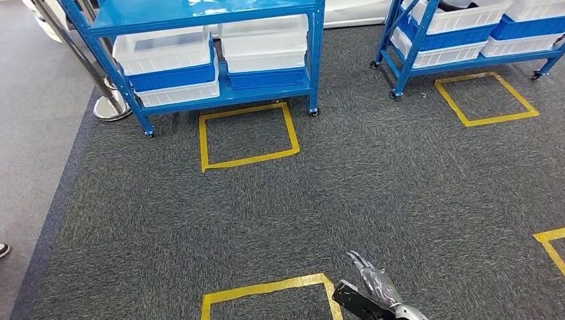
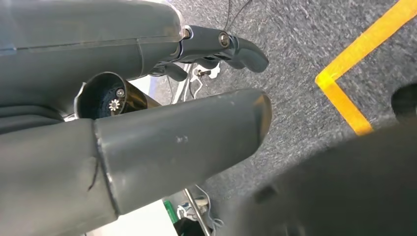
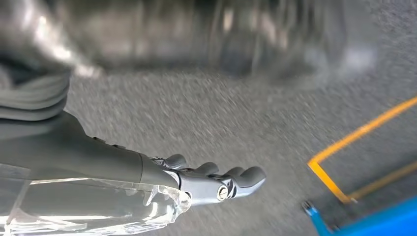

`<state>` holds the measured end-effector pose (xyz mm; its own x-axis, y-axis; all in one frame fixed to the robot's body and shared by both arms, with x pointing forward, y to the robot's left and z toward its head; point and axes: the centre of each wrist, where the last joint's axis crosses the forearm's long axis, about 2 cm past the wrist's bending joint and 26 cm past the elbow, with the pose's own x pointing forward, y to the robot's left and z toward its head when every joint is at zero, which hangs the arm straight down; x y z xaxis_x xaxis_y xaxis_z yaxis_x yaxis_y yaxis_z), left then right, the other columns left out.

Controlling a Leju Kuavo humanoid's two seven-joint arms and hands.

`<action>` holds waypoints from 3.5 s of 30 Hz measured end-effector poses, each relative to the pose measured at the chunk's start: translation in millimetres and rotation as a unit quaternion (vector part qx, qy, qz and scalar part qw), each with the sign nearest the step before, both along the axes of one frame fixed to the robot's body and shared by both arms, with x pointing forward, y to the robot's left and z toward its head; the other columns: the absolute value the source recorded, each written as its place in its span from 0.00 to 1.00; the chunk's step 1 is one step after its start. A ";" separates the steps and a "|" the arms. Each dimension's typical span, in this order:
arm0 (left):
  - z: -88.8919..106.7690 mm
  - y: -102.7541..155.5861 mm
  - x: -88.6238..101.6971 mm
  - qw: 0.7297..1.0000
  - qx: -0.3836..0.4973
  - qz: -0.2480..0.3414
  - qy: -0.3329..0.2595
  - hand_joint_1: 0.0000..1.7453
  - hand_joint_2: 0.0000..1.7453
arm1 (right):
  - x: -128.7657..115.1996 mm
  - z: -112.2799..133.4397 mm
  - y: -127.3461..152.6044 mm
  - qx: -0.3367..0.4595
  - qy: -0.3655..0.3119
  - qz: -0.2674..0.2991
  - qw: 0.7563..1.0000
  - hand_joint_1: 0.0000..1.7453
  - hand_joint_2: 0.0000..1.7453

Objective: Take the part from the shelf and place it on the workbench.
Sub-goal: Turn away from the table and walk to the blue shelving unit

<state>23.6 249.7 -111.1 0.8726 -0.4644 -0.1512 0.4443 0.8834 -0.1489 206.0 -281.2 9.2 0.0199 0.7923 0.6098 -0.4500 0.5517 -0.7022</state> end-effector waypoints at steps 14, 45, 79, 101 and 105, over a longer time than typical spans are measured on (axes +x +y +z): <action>1.1 -9.2 3.9 1.000 -0.007 -0.001 0.000 0.00 0.00 | -30.0 -72.9 -61.2 -0.100 0.145 -0.197 0.964 0.00 1.00; 2.6 -19.8 6.7 0.999 -0.016 -0.038 0.001 0.00 0.00 | -161.3 -119.9 -39.3 0.059 0.555 -0.404 0.725 0.00 1.00; 3.0 -22.4 8.3 0.999 -0.016 -0.047 0.007 0.00 1.00 | -166.7 -121.0 -28.7 0.064 0.558 -0.396 0.727 0.00 1.00; 3.5 -24.4 11.1 0.998 -0.021 -0.056 0.006 0.00 1.00 | -167.7 -121.0 -31.6 0.069 0.559 -0.402 0.722 0.00 1.00; 3.6 -23.7 13.0 0.998 -0.021 -0.060 0.005 0.00 1.00 | -163.9 -120.5 -33.5 0.072 0.558 -0.404 0.721 0.00 1.00</action>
<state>36.6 225.9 -107.5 0.8086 -0.5722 -0.1370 0.5455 0.8163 -0.1899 42.0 -314.8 -111.3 0.9818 0.1774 -0.0681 -0.1815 0.9815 -0.0608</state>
